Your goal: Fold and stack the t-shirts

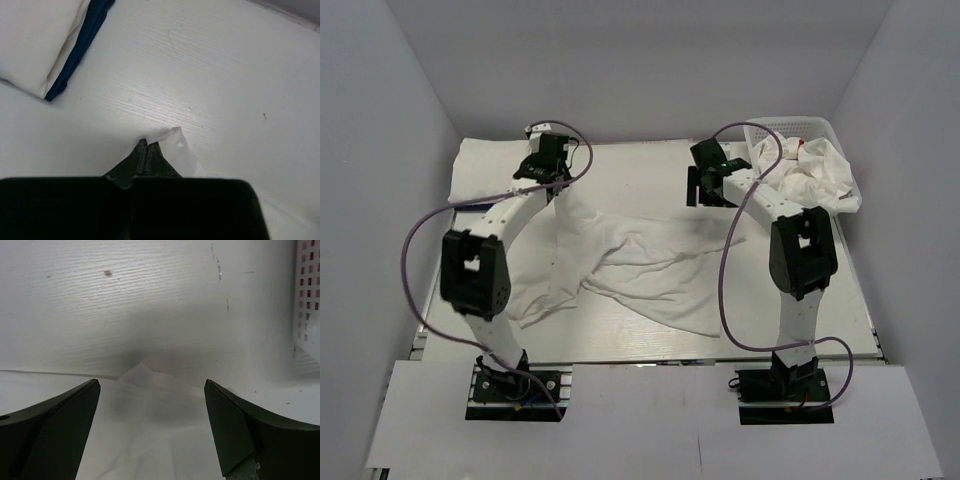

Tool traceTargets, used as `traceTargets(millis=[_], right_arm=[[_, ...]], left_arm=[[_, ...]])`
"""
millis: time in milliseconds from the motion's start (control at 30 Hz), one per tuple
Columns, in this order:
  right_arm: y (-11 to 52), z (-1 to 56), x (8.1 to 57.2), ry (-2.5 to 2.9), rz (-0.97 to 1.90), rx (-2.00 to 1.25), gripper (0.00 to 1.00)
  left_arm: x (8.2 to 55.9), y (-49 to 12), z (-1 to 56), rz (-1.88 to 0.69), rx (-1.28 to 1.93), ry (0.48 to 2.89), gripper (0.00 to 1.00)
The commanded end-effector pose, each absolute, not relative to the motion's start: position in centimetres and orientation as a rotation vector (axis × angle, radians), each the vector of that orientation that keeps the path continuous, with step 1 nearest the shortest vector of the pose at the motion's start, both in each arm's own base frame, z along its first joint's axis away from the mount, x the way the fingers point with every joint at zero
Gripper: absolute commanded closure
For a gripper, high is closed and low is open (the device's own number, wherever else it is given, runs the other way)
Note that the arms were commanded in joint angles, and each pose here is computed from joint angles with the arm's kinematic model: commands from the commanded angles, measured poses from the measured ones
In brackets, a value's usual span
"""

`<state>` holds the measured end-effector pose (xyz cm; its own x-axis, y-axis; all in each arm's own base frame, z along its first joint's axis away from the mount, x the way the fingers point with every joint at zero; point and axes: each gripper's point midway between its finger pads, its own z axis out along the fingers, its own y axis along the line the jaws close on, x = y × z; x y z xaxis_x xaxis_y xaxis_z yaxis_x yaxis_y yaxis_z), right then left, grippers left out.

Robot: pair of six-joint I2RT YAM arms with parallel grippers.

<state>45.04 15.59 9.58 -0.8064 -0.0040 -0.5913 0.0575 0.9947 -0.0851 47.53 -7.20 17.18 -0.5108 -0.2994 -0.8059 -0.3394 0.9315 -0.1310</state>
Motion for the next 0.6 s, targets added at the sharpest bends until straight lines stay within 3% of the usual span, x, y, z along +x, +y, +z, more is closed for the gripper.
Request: traceTargets(millis=[0,100,200,233,333,567], right_arm=[[13.9,11.7,45.5,2.494,-0.147,0.093,0.10],[11.2,10.3,43.8,2.560,-0.229,0.175,0.10],[10.2,9.0,41.8,2.627,-0.207,0.238,0.10],[9.2,8.6,41.5,2.644,-0.202,0.299,0.10],[8.3,8.4,40.4,2.678,-0.170,0.366,0.10],[8.8,9.0,39.2,2.671,-0.041,0.404,0.10]], left_arm=[[52.0,-6.4,17.8,0.109,-0.463,2.109,1.00],[53.8,-6.6,15.0,0.126,-0.471,2.183,1.00],[54.7,-6.2,13.0,0.116,-0.476,2.225,0.56],[54.7,-6.2,13.0,0.116,-0.476,2.225,0.26],[54.9,-6.3,12.7,0.074,-0.473,2.226,0.00],[55.9,-6.5,10.7,0.029,-0.423,2.274,0.00]])
